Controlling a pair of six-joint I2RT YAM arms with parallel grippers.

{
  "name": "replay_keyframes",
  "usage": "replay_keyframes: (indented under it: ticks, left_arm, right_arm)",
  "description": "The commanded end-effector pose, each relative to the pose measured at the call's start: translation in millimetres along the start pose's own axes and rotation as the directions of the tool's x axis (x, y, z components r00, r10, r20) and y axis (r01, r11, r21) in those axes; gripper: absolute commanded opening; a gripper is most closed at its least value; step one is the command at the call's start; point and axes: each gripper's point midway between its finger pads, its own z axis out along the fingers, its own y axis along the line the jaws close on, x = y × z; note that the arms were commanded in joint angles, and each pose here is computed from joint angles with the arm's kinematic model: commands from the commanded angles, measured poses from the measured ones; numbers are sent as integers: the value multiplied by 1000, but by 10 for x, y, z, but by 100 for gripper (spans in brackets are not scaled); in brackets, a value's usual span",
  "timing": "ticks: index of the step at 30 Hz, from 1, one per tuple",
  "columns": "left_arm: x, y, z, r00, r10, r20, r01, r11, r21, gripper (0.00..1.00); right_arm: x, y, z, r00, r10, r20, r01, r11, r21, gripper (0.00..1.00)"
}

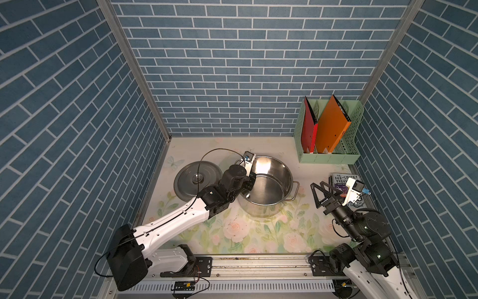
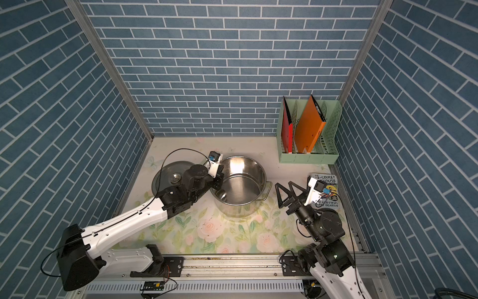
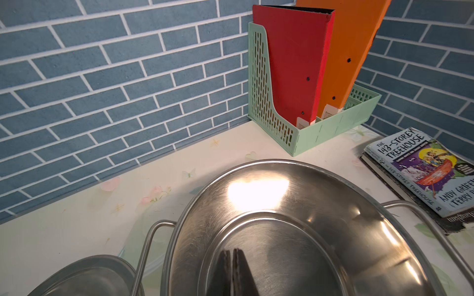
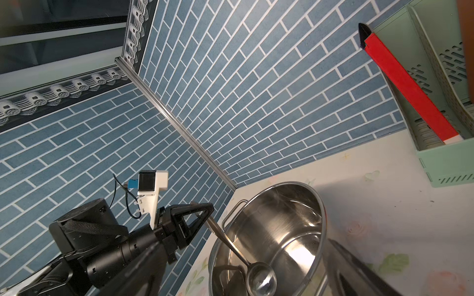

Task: Stir the soup with a spoon
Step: Stir the soup in the pan with a stick.

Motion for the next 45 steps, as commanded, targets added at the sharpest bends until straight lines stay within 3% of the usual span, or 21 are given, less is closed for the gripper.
replay_keyframes:
  ticks: [1, 13, 20, 33, 45]
  left_arm:
    - [-109, 36, 144, 1000, 3, 23, -3, 1000, -7, 0]
    - [-535, -438, 684, 996, 7, 88, -21, 986, 163, 0]
    - [-662, -934, 737, 992, 7, 123, -43, 955, 295, 0]
    - [-588, -1578, 343, 989, 49, 138, -103, 902, 420, 0]
    - [-110, -1186, -187, 997, 39, 60, -58, 932, 358, 0]
  right_arm:
    - [-62, 90, -10, 1000, 4, 17, -3, 999, -34, 99]
    - [-92, 104, -45, 1000, 6, 30, -4, 999, -36, 99]
    - [-94, 91, -56, 999, 6, 32, -5, 1000, -28, 99]
    - [-109, 97, -57, 999, 4, 37, -3, 1000, -28, 99]
    - [-74, 55, -25, 999, 4, 32, -3, 1000, -19, 99]
